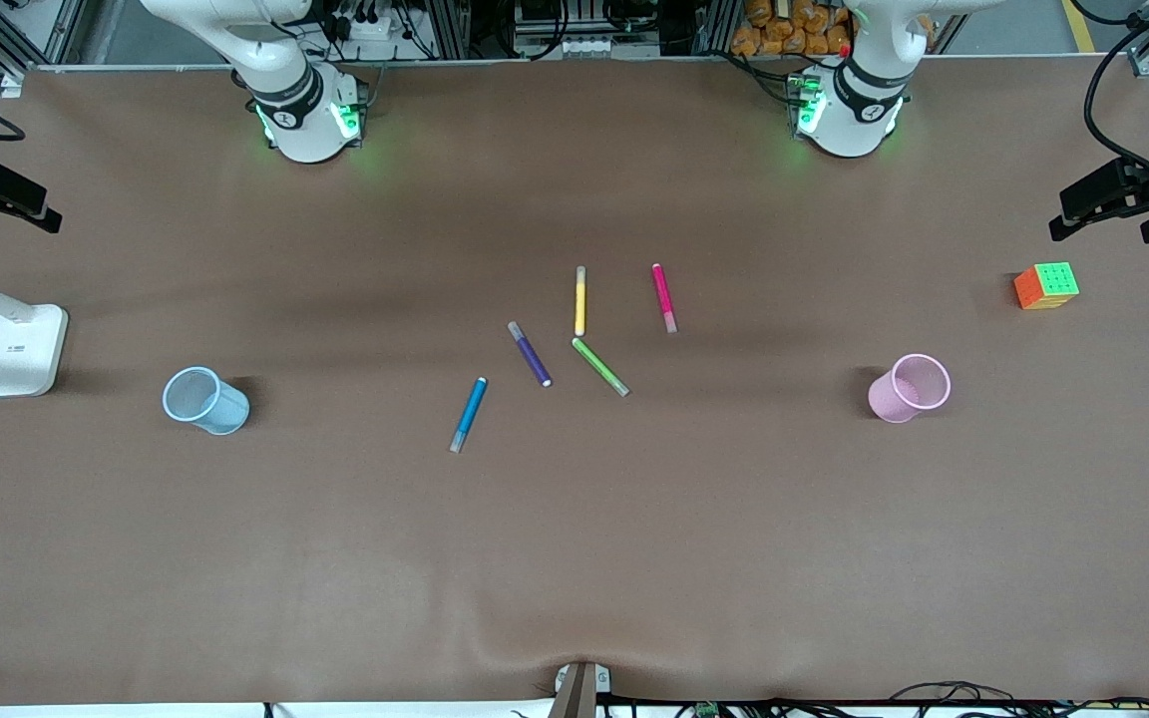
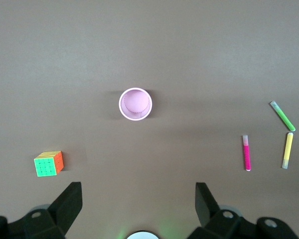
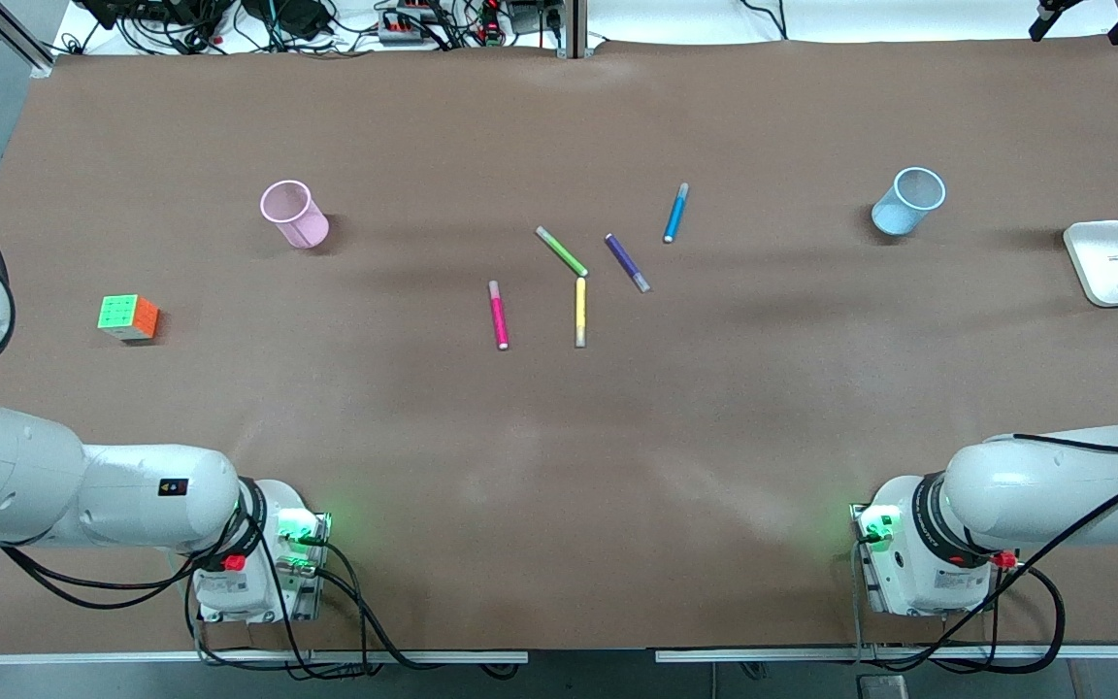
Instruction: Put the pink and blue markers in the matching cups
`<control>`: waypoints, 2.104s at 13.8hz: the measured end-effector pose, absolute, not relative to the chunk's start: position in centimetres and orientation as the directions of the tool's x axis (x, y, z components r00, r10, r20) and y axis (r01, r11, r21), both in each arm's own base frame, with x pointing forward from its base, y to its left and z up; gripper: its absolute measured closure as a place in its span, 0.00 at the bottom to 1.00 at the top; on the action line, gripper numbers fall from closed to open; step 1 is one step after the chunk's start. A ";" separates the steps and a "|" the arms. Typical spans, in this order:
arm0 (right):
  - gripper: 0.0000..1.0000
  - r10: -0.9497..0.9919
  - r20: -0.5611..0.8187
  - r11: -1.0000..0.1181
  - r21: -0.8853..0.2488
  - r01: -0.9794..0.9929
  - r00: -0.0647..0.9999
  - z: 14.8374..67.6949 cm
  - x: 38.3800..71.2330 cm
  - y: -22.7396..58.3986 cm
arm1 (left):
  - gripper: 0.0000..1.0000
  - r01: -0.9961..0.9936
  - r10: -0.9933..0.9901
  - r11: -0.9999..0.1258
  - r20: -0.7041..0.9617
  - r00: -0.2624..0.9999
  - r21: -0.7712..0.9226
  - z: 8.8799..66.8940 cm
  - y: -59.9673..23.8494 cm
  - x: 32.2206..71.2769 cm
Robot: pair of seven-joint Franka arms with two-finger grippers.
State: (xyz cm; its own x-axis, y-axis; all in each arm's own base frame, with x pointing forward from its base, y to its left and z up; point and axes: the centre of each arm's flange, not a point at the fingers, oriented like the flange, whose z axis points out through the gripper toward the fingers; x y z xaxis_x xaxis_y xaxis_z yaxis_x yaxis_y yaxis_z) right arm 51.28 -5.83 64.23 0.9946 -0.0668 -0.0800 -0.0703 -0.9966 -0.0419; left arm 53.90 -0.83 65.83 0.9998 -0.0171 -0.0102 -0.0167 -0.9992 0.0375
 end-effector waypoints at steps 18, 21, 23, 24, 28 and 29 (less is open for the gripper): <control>0.00 -0.069 -0.070 -0.995 -0.062 -0.073 0.995 62.2 53.8 -5.8 | 0.00 -0.065 -0.068 -0.998 -0.148 0.987 0.025 59.6 -3.6 56.1; 0.00 -0.069 -0.077 -0.995 -0.062 -0.074 0.995 61.5 54.9 -5.8 | 0.00 -0.088 -0.089 -0.996 -0.187 0.978 0.014 57.3 -5.5 56.9; 0.00 -0.071 -0.062 -0.995 -0.061 -0.075 0.996 62.2 55.0 -5.9 | 0.00 -0.043 -0.046 -0.999 -0.214 0.976 0.016 55.6 -6.4 57.7; 0.00 -0.072 -0.058 -0.995 -0.061 -0.075 0.996 62.4 55.0 -5.9 | 0.00 -0.021 -0.025 -1.000 -0.224 0.974 0.019 54.7 -6.9 58.0; 0.00 -0.072 -0.092 -0.995 -0.061 -0.077 0.993 62.2 54.6 -6.0 | 0.00 0.023 0.020 -1.000 -0.252 0.967 0.008 51.1 -11.1 59.2; 0.00 -0.073 -0.096 -0.995 -0.061 -0.079 0.993 62.1 54.6 -6.1 | 0.00 0.034 0.032 -0.999 -0.257 0.966 0.006 50.3 -12.2 59.4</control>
